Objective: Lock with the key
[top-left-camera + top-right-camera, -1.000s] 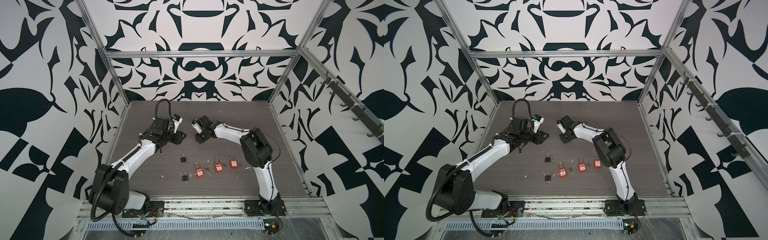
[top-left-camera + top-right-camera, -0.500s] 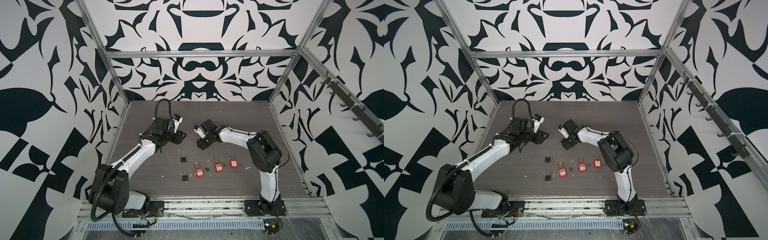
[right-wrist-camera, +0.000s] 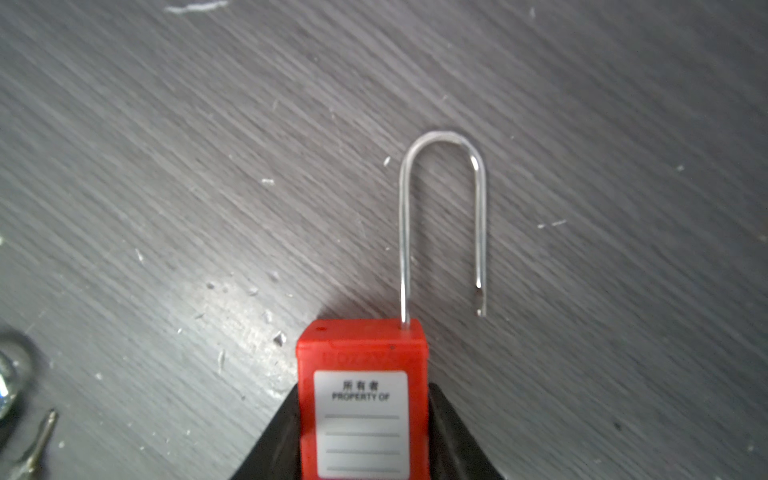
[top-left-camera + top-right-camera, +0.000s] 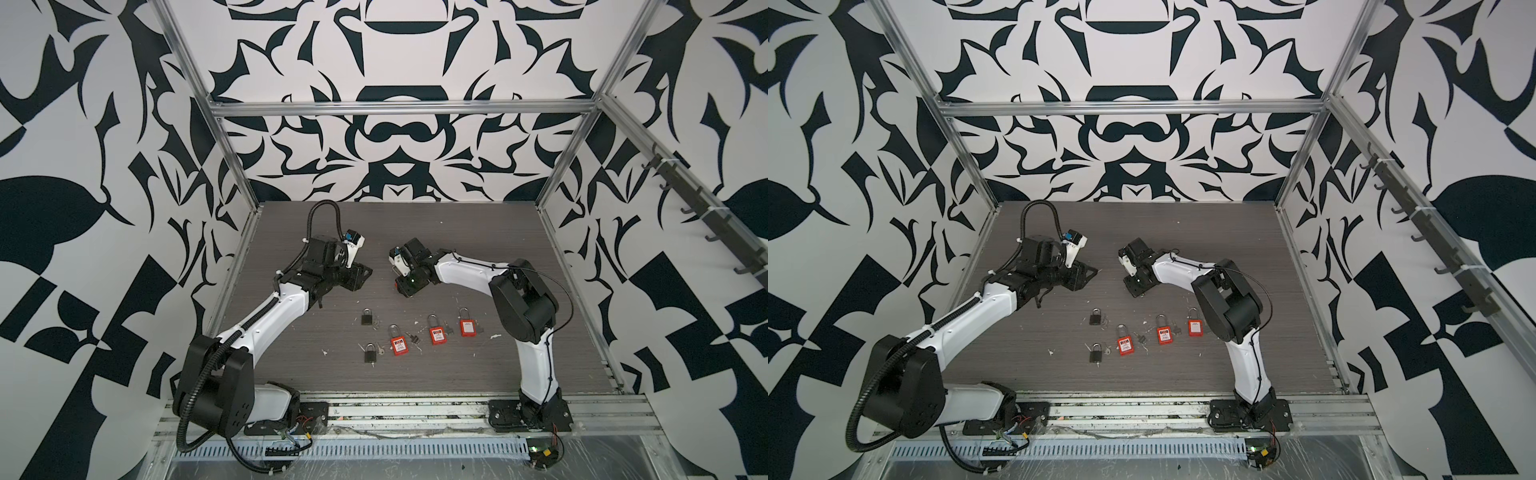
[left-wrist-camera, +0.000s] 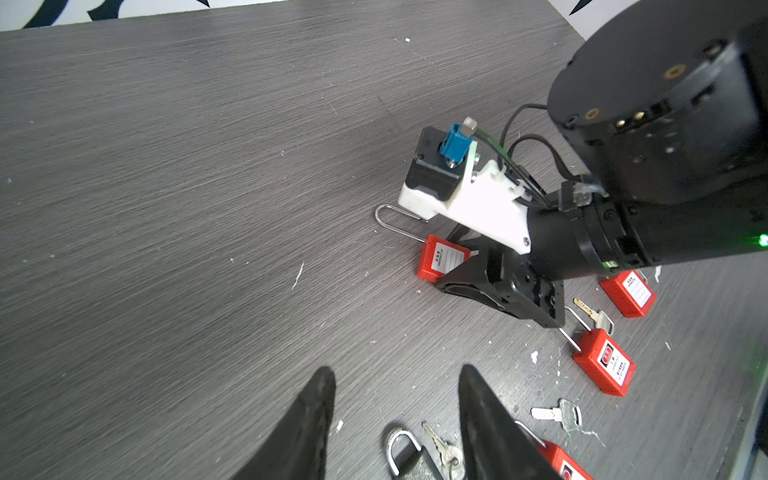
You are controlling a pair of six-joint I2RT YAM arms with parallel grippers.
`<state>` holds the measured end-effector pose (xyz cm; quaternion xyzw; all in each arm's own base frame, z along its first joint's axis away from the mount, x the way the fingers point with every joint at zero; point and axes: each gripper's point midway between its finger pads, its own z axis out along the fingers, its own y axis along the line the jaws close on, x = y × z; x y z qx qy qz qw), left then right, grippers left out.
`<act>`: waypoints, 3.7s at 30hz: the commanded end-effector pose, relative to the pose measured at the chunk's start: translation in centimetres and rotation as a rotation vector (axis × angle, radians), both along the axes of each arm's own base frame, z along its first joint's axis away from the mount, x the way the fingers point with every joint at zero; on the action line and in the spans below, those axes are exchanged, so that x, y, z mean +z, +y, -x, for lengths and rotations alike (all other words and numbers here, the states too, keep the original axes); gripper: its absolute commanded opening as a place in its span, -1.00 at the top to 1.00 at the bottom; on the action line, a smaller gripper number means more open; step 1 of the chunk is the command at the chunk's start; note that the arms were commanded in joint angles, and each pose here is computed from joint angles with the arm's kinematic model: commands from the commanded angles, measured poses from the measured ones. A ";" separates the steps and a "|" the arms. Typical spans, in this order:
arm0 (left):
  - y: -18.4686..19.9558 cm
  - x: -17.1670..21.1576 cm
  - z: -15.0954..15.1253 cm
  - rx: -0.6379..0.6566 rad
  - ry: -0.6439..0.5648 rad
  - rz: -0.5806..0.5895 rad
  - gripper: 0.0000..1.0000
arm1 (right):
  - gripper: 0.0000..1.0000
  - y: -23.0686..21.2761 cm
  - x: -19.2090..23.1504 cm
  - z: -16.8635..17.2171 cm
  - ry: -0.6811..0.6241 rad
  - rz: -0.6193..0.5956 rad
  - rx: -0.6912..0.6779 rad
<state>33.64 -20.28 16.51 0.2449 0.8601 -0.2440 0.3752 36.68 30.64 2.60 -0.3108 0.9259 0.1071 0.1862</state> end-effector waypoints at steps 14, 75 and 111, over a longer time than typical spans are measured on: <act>-2.1 5.3 6.1 -0.456 -0.379 -0.013 -0.05 | 0.40 1.2 12.7 6.6 -0.324 -0.219 0.564; -6.3 6.1 13.0 -0.864 -0.373 0.170 1.00 | -0.36 -1.5 18.5 15.9 -0.260 -0.368 0.772; -10.8 4.1 16.6 -0.978 -0.362 0.187 1.00 | 0.56 -0.6 20.0 16.5 -0.299 -0.421 0.879</act>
